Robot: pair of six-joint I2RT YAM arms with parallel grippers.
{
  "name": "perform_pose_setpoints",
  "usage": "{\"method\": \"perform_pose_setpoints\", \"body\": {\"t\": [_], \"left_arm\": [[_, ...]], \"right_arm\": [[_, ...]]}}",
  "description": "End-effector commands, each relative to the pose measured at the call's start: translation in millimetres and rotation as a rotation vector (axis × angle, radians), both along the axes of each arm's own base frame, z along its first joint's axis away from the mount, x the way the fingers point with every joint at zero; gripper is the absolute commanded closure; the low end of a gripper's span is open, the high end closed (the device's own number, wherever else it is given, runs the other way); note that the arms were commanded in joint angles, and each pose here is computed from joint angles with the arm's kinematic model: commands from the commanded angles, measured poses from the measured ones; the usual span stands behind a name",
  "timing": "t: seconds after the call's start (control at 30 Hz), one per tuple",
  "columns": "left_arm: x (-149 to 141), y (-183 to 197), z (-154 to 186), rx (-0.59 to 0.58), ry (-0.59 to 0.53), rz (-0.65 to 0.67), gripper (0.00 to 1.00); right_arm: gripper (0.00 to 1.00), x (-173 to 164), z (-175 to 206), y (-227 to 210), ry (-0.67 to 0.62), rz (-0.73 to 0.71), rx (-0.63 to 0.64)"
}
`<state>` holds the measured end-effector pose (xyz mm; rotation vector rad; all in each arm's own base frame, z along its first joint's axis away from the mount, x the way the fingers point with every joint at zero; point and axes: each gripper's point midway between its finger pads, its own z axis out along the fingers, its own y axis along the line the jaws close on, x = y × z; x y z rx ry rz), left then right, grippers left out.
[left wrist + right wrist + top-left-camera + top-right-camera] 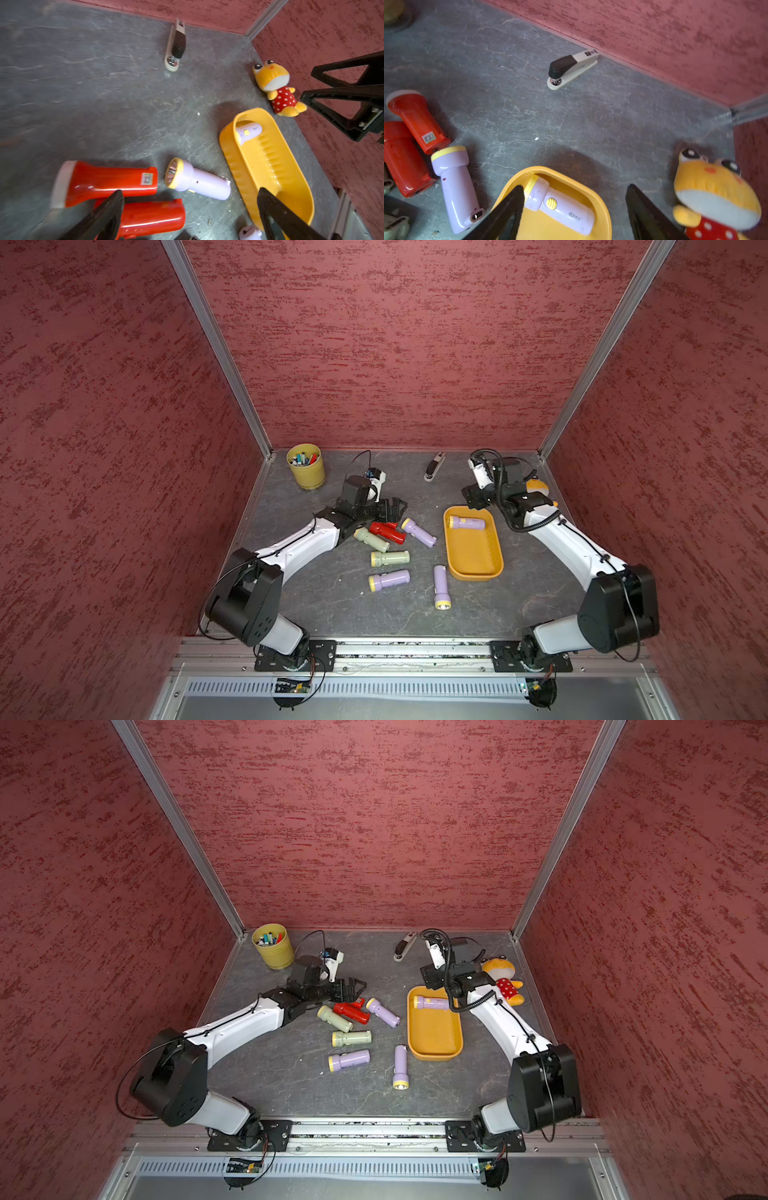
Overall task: Put the flashlights into the storage boxes
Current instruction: Place the flashlight at the storage box, then adjust the storage box at the center of the board.
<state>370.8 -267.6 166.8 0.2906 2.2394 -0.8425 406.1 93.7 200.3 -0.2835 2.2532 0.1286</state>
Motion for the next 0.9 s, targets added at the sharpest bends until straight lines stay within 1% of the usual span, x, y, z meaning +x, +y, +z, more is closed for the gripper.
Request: {"method": "perform_pose_setpoints", "body": {"t": [0.0,0.07,0.13,0.27,0.33,0.5,0.67,0.87], "left_arm": [[-10,-42,5,-0.085,0.050,-0.117,0.01],[-15,-65,-1,-0.098,0.088,-0.175,0.01],[-20,-86,-5,-0.106,0.113,-0.229,0.01],[-27,-119,-20,-0.103,0.177,-0.295,0.01],[-29,-132,-25,-0.111,0.202,-0.318,0.02],[-29,-153,-36,-0.096,0.245,-0.349,0.01],[-32,-166,-49,-0.078,0.274,-0.375,0.01],[-34,-183,-60,-0.064,0.293,-0.395,0.02]], "right_arm": [[0.17,-39,-17,-32,0.155,-0.309,0.263],[0.17,-61,-31,-44,0.210,-0.382,0.371],[0.16,-79,-45,-51,0.259,-0.440,0.443],[0.16,-106,-69,-50,0.338,-0.482,0.515],[0.16,-116,-79,-44,0.373,-0.476,0.546],[0.18,-131,-95,-33,0.418,-0.449,0.607],[0.20,-138,-99,-28,0.428,-0.430,0.625],[0.27,-146,-103,-17,0.461,-0.384,0.667]]}}
